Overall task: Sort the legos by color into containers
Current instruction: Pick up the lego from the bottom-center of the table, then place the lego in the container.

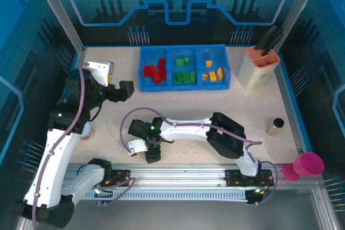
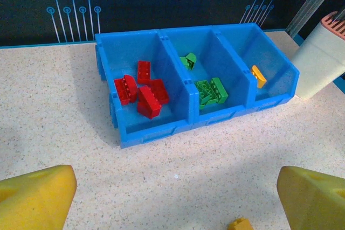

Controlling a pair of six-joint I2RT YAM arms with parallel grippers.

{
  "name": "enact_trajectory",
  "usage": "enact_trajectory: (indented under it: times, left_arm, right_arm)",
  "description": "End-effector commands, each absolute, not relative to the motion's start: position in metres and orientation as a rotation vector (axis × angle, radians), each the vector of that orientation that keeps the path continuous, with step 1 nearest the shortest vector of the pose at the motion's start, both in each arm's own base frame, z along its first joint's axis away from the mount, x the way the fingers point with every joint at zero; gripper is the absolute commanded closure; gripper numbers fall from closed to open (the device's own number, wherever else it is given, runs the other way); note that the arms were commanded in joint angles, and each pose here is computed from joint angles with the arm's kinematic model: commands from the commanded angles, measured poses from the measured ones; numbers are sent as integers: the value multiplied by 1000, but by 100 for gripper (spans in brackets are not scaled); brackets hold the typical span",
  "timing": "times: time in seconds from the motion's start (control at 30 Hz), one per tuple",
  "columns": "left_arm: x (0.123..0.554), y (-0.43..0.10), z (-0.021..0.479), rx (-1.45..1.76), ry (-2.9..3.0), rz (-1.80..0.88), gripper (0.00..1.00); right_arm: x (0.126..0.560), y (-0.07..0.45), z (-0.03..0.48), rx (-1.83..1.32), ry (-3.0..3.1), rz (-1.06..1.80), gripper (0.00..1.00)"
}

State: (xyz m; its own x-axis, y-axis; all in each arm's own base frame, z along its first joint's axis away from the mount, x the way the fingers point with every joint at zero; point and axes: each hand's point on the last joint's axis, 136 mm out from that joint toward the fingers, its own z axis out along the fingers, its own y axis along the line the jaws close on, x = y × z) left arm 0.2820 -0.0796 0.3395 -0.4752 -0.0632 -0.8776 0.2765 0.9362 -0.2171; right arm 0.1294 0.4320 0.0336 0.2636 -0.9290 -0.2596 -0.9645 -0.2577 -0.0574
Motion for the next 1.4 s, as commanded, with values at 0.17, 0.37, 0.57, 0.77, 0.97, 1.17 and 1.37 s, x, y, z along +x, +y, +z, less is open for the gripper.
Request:
enact_trajectory:
  times: [0.17,0.37,0.57,0.77,0.97,1.17,1.37]
  left_arm:
    - [286,-81,339,168,2011,-415,3]
    - [289,-77,343,173,2012,-375,3]
    - [298,-75,337,172,2040,-351,3]
    - [309,-76,333,170,2072,-350,3]
    - [321,-77,331,166,2101,-346,3]
    - [331,-79,329,159,2122,-356,3]
    - [336,-79,329,155,2132,-360,3]
  right_arm:
    - [155,424,20,-2265,1765,71,68]
    - [209,382,127,-1950,1949,103,78]
    - [317,243,214,-1257,2248,32,78]
    - [397,134,222,-738,2365,-56,77]
    - [472,99,199,-541,2412,-152,78]
    - [547,93,166,-494,2446,-192,76]
    - [590,88,121,-502,2498,-240,74]
